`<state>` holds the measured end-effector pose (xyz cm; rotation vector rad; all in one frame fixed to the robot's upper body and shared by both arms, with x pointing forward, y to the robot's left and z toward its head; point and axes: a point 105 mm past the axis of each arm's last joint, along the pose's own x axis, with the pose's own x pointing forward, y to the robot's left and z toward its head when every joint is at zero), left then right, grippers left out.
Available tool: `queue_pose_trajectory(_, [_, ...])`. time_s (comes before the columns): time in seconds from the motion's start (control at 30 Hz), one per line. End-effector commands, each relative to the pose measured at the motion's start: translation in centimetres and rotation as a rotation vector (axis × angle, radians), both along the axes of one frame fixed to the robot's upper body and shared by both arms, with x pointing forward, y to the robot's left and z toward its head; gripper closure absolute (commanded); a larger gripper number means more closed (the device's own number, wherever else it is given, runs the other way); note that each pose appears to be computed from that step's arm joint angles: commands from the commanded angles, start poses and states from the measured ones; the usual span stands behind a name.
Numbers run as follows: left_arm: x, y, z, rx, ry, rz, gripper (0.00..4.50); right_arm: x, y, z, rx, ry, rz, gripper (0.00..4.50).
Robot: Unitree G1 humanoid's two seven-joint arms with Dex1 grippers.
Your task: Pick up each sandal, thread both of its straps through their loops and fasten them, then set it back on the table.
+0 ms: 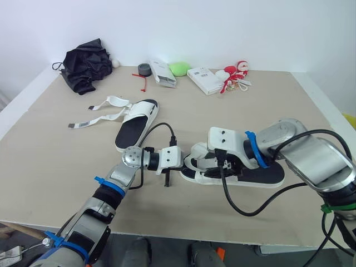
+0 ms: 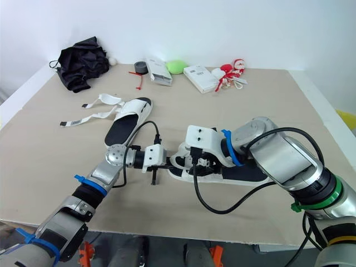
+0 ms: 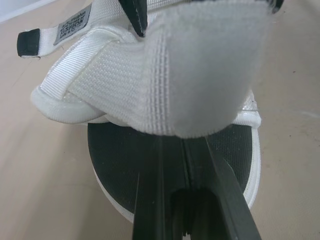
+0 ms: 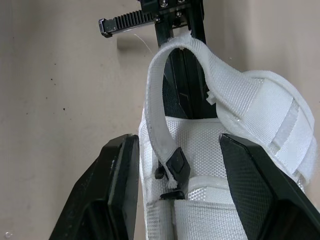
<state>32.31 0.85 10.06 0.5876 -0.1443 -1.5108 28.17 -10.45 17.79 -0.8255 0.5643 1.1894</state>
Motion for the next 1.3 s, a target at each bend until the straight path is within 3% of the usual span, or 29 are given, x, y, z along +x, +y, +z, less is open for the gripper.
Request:
queue_pose_trajectory(0.03, [-0.7,0.2,-2.8,0.091,0.071,-0.01,4.5,0.1,0.5,0.6,-0.002,-0.037,0.024,2.22])
queue_pose_trajectory(0.2, [-0.7,0.2,-2.9,0.09,0.071,-0.008,4.5,0.1,0.7,0.5,0.001,-0.031,0.036,4.02])
queue_pose_trajectory(0.27, [-0.7,0.2,-2.8,0.088,0.07,-0.007,4.5,0.0,0.8,0.4,0.0,-0.025,0.043,4.43])
queue_pose_trajectory(0.6, [-0.5,0.3,-2.8,0.086,0.072,0.001,4.5,0.4,0.7,0.9,0.044,0.004,0.001,4.43])
queue_pose_trajectory(0.77, [-0.4,0.2,-2.8,0.083,0.071,0.004,4.5,2.1,0.9,5.1,0.363,0.237,-0.184,4.43])
queue_pose_trajectory(0.93, [-0.5,0.2,-2.9,0.081,0.073,0.005,4.5,2.0,0.4,6.3,0.515,0.421,-0.279,4.43])
queue_pose_trajectory(1.03, [-0.6,0.2,-3.0,0.081,0.077,0.007,4.5,1.8,0.3,6.0,0.552,0.479,-0.294,4.43])
queue_pose_trajectory(1.3, [-0.7,0.3,-3.2,0.083,0.083,0.008,4.5,2.9,-1.8,2.4,0.566,0.513,-0.502,4.43])
